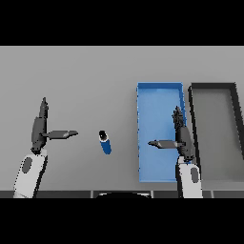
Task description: Pick up the blue pipe and place it into the blue bin.
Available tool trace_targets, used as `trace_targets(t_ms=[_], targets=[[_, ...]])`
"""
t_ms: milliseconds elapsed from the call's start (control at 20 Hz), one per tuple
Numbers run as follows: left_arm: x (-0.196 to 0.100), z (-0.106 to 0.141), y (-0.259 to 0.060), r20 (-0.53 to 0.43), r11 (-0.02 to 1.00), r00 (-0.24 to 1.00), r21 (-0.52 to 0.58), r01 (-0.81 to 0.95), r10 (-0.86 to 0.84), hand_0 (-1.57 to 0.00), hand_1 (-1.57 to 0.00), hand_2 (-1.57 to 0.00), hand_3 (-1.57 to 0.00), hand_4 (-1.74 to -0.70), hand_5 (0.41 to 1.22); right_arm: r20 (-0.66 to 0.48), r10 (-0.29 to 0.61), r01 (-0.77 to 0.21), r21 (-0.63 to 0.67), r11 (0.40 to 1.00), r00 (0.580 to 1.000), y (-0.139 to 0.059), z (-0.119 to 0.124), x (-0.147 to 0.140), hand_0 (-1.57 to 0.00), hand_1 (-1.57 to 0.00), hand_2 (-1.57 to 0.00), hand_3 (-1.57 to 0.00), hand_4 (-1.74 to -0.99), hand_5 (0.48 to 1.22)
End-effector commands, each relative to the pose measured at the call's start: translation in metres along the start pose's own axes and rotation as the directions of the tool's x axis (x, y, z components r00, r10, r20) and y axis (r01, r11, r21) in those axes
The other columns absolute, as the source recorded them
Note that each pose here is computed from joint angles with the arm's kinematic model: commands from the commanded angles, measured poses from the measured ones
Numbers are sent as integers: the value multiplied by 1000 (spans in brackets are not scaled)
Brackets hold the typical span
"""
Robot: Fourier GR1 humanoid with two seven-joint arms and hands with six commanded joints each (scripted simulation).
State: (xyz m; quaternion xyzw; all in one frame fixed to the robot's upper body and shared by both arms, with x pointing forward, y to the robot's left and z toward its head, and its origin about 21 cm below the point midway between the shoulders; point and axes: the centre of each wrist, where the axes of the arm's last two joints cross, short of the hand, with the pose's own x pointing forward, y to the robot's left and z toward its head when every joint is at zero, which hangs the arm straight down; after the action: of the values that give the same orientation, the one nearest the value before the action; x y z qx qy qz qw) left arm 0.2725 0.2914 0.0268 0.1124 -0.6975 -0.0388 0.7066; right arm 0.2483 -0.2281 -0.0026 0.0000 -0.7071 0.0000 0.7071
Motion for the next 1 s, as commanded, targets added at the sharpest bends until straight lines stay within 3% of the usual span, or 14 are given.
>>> trace_targets(t_ms=[0, 250, 300, 350, 450, 550, 700, 950], targets=[[0, 0, 0, 5, 1000, 1000, 1, 0, 0, 1, 1, 1, 1, -967, 594, 1, -1, 1, -1, 1000, 1000, 0, 0, 0, 1, 1, 1, 1, -1210, 594], [-2, 4, 0, 8, 1000, 1000, -5, -3, 3, 1, 1, 1, 1, -967, 594, 0, 4, -4, -1, 1000, 1000, 1, 3, 1, 1, 1, 1, 1, -1210, 594], [0, 5, 11, 51, 985, 996, -151, 79, -73, 1, 1, 1, 1, -967, 594, 68, 148, -152, 53, 987, 987, -6, 5, 9, 1, 1, 1, 1, -1210, 594], [0, 6, 24, 79, 964, 991, -233, 126, -111, 1, 1, 1, 1, -969, 595, 117, 227, -238, 90, 967, 967, -9, 12, 9, 1, 1, 1, 1, -1206, 592], [3, 5, 38, 100, 932, 984, -318, 172, -147, 1, 1, 1, 1, -971, 596, 140, 303, -321, 127, 939, 943, -14, 19, 14, 1, 1, 1, 1, -1195, 588], [2, 4, 37, 99, 916, 982, -356, 184, -159, 1, 1, 1, 1, -968, 597, 147, 324, -345, 145, 927, 934, -8, 21, 18, 1, 1, 1, 1, -1190, 586], [4, 13, 38, 144, 891, 979, -412, 190, -143, 1, 1, 1, 1, -965, 590, 121, 348, -363, 138, 922, 930, -14, 23, 19, 1, 1, 1, 1, -1182, 583], [18, 37, 21, 154, 782, 976, -585, 215, -152, 1, 1, 1, 1, -997, 548, 122, 310, -326, 145, 934, 943, -6, 21, 22, 1, 1, 1, 1, -1209, 581]])
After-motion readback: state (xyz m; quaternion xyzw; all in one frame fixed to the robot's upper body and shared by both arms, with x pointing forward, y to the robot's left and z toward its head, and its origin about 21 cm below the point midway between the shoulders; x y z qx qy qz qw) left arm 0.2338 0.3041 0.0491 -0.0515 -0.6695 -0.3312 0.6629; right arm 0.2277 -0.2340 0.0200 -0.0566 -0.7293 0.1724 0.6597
